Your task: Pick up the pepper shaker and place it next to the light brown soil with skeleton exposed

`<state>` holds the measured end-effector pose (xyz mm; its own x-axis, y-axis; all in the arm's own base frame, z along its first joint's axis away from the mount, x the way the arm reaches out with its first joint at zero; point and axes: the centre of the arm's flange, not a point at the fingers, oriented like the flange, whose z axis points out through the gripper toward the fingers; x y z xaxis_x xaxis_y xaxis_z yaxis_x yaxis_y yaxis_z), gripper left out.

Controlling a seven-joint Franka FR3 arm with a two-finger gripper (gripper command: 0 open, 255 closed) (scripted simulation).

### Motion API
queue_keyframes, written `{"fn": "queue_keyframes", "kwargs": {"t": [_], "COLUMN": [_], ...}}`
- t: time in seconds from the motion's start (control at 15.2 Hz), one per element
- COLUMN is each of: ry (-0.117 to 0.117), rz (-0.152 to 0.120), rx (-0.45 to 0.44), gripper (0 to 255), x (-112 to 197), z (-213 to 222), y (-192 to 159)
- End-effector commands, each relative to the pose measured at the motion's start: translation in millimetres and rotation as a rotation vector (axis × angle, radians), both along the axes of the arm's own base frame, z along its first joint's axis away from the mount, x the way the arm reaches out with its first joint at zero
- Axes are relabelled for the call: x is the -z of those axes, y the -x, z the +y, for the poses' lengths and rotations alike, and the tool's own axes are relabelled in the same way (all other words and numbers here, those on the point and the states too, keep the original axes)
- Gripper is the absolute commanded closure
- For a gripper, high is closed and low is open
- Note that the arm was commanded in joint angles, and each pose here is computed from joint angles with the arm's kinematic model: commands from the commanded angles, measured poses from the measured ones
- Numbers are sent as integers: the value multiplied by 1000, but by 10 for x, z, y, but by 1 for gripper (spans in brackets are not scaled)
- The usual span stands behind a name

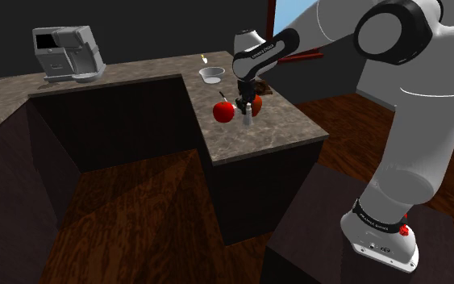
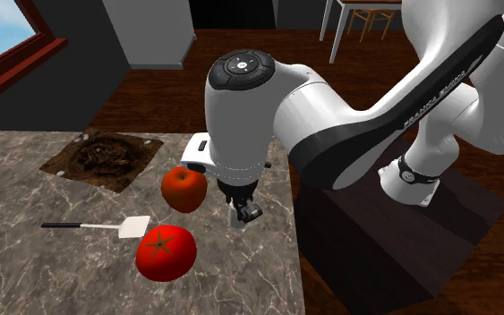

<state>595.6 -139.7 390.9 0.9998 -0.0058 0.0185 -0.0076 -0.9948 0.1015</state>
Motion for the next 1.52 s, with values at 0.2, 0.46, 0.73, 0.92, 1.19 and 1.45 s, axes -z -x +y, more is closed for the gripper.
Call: {"fn": "queue_keyframes", "kwargs": {"t": [0.2, 0.46, 0.73, 0.92, 1.19, 1.45], "ry": [0, 0, 0, 0, 0, 0], "rz": [0, 0, 0, 0, 0, 0], "rx": [0, 0, 0, 0, 0, 0], "gripper": [255, 255, 255, 255, 255, 255], "x": [-266, -477, -688, -847, -1058, -1226], "z": [3, 3, 3, 3, 3, 3], "y": [-2, -2, -2, -2, -2, -2]}}
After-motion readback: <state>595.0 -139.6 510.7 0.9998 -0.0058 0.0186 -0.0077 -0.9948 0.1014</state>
